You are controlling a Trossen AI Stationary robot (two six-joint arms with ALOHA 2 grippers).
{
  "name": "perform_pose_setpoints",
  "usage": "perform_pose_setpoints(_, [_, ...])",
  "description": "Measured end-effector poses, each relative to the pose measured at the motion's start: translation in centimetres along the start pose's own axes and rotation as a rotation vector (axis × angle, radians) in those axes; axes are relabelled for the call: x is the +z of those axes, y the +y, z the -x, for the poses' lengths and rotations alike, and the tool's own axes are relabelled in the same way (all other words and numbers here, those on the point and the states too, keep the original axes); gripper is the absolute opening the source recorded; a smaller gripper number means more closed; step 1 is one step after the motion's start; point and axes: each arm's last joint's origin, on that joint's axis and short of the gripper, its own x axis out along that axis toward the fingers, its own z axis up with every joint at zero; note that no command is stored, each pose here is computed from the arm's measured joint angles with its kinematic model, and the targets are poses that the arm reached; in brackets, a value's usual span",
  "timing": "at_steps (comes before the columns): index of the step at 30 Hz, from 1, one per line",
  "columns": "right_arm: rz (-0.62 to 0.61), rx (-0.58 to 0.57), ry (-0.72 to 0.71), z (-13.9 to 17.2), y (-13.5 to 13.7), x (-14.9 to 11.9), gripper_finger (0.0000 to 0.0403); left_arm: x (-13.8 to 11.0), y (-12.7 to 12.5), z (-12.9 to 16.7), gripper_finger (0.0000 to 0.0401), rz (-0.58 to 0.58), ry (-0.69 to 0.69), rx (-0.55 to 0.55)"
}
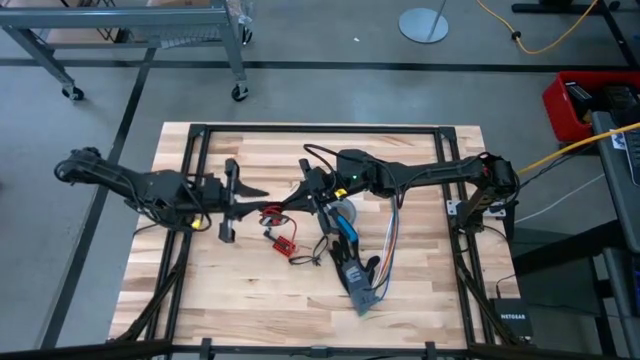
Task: Coil cords
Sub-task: Coil the red wire around the spool
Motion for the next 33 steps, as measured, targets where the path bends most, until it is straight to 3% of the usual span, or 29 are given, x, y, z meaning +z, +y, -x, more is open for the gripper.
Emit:
perform_pose_setpoints(5, [-0.003,-0.001,0.008,0.0,0.0,-0.1,0.0004,1.0,0.7,1.3,0.0114,0.025,-0.049,0.005])
perform_pose_setpoints(10, [0.012,-0.017,0.007,0.3,-0.5,0.1,0.0004,1.2,1.3,2.7,0.0122,0.037,-0.026,0.002])
perform_pose_setpoints(17, [0.101,-0.227,-0.063,2.6,-2.2,2.3,0.0004,0.3,1.8,3.8,0.0103,0.167,0.086,0.051])
perform_pose_setpoints(22, [0.174,-0.424,-0.116,3.3,-3.3,3.2,0.0004,-1.1,1.1,2.4,0.0096,0.184,0.155,0.060])
perform_pose_setpoints(27, [0.211,-0.514,-0.123,3.4,-3.4,3.4,0.0003,-2.9,0.4,0.7,0.0095,0.140,0.232,0.114])
perform_pose_setpoints(33, [0.218,-0.541,-0.176,3.5,-3.4,3.9,0.0003,-4.5,0.1,-1.1,0.0095,0.043,0.276,0.277])
